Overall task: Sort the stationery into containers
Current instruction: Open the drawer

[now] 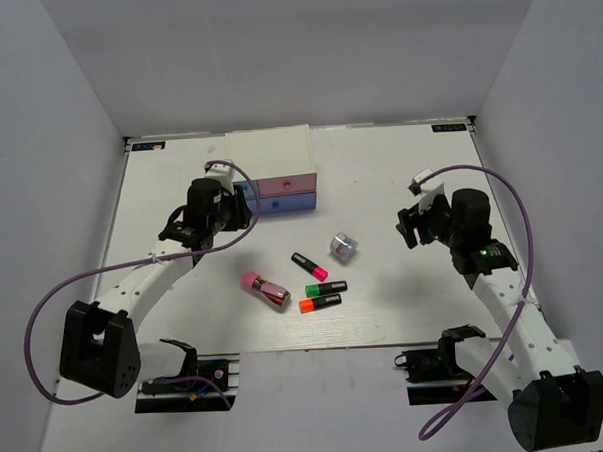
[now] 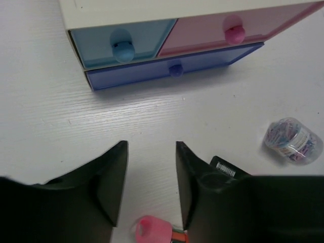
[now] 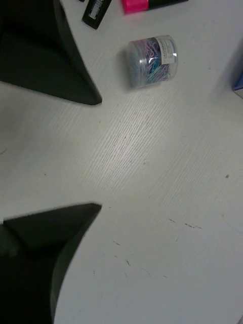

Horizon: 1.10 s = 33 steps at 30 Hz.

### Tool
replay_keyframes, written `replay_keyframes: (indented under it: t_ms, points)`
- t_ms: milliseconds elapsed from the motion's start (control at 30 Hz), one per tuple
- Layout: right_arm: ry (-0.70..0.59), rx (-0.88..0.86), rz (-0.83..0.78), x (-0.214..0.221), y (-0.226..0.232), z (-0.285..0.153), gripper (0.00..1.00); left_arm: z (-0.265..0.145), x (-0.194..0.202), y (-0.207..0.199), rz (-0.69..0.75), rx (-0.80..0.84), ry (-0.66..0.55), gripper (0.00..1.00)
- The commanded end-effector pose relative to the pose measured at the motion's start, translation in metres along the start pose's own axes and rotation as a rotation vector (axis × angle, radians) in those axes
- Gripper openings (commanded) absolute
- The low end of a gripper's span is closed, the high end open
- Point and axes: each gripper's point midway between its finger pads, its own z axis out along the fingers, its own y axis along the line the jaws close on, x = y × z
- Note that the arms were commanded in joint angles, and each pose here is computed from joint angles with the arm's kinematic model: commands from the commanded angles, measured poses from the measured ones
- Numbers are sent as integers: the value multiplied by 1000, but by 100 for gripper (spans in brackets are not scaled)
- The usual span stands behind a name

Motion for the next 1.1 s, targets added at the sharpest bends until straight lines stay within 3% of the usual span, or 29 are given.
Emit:
replay_keyframes:
  t_ms: [0,67,100,133,200,367,533,1067]
  points:
    - [-88,-29,-17,-23,8,-7,69,8,-20,1,8,-29,-45,50]
    - [-123,-31,-22,-30,10,-10,50,15,-16,2,9,-35,-26,55]
    - [-122,-33,-21,-30,12,-9,30,15,-22,2,-3,-39,-48,60]
    - [-136,-28,-19,-33,11,-10,28,18,-22,4,-3,-50,-51,66]
    - [-134,-25,-16,-33,11,-10,33,26,-18,5,-13,-52,-43,75]
    - [-138,-8,-16,-34,10,-10,38,41,-23,6,-37,-68,-59,76]
    - [-146,-8,-22,-36,12,-10,38,53,-29,13,-49,-110,-102,62]
    - [-148,4,-23,-37,13,-9,40,69,-30,23,-63,-154,-145,52]
